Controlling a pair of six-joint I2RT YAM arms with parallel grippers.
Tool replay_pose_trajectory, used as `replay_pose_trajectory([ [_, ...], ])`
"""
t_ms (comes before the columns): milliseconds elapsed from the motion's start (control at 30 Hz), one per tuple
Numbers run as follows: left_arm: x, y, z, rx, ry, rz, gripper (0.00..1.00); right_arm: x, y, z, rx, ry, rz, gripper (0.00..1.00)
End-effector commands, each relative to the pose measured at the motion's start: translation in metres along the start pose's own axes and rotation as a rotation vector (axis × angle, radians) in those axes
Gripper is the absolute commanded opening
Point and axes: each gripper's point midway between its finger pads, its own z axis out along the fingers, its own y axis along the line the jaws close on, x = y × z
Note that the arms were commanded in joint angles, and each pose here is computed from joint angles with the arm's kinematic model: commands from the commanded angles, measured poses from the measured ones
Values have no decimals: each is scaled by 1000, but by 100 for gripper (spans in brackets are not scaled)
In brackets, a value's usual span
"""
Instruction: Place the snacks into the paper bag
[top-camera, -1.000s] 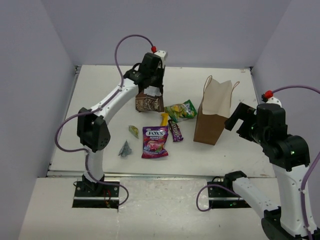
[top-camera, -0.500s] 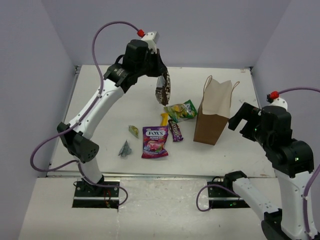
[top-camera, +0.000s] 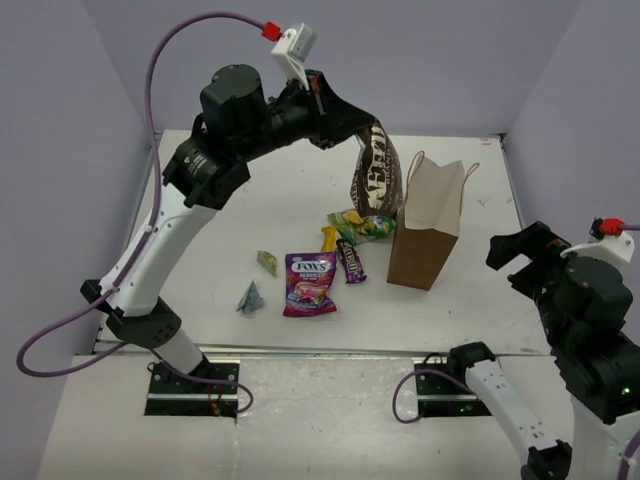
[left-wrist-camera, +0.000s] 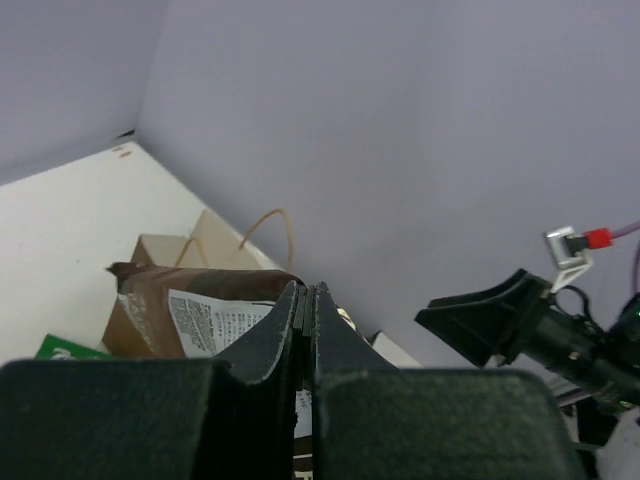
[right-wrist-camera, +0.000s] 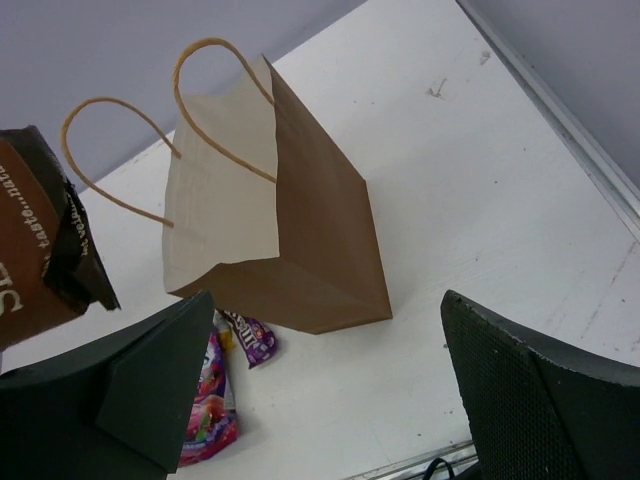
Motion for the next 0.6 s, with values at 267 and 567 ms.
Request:
replay_pose_trajectory([
  [267,-80,-129,-72,486,-218,-21,0,-23,2,-6,3,-94,111,99],
  [567,-73,-155,-50,674,-187,-66,0,-31,2,-13,0,-121,133,99],
])
